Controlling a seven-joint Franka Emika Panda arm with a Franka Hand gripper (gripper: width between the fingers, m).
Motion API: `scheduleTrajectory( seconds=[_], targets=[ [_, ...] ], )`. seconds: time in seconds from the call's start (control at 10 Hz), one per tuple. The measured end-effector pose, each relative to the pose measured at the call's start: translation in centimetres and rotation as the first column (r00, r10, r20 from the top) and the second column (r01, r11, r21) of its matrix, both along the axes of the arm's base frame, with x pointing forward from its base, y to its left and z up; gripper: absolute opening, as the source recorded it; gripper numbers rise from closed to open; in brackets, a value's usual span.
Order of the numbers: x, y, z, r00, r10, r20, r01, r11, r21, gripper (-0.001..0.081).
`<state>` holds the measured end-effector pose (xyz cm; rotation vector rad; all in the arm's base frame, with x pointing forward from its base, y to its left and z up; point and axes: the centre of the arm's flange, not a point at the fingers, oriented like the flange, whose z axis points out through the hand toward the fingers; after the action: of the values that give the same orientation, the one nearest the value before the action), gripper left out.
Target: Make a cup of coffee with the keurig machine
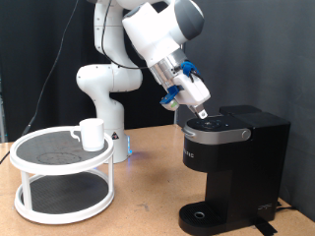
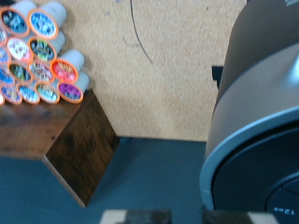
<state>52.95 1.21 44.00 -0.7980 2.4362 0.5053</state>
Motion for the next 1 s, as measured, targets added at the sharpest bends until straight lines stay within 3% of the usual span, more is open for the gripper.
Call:
scheduleTrajectory(
  seconds=[0.2,0.5,0.7,1.0],
  targets=[
    [-1.7,-0.8,-0.7,0.999,0.049,-0.015,-0.049,0.998,0.03,0.0],
    [-4.9,-3.0,-1.1,0.989,0.118,-0.094,-0.116,0.993,0.025,0.0],
    [-7.0,-4.5,-1.2,0.971,0.218,-0.099,-0.217,0.976,0.029,0.0],
    [-9.5,-6.4,-0.6,0.974,0.21,-0.083,-0.207,0.977,0.046,0.0]
  ],
)
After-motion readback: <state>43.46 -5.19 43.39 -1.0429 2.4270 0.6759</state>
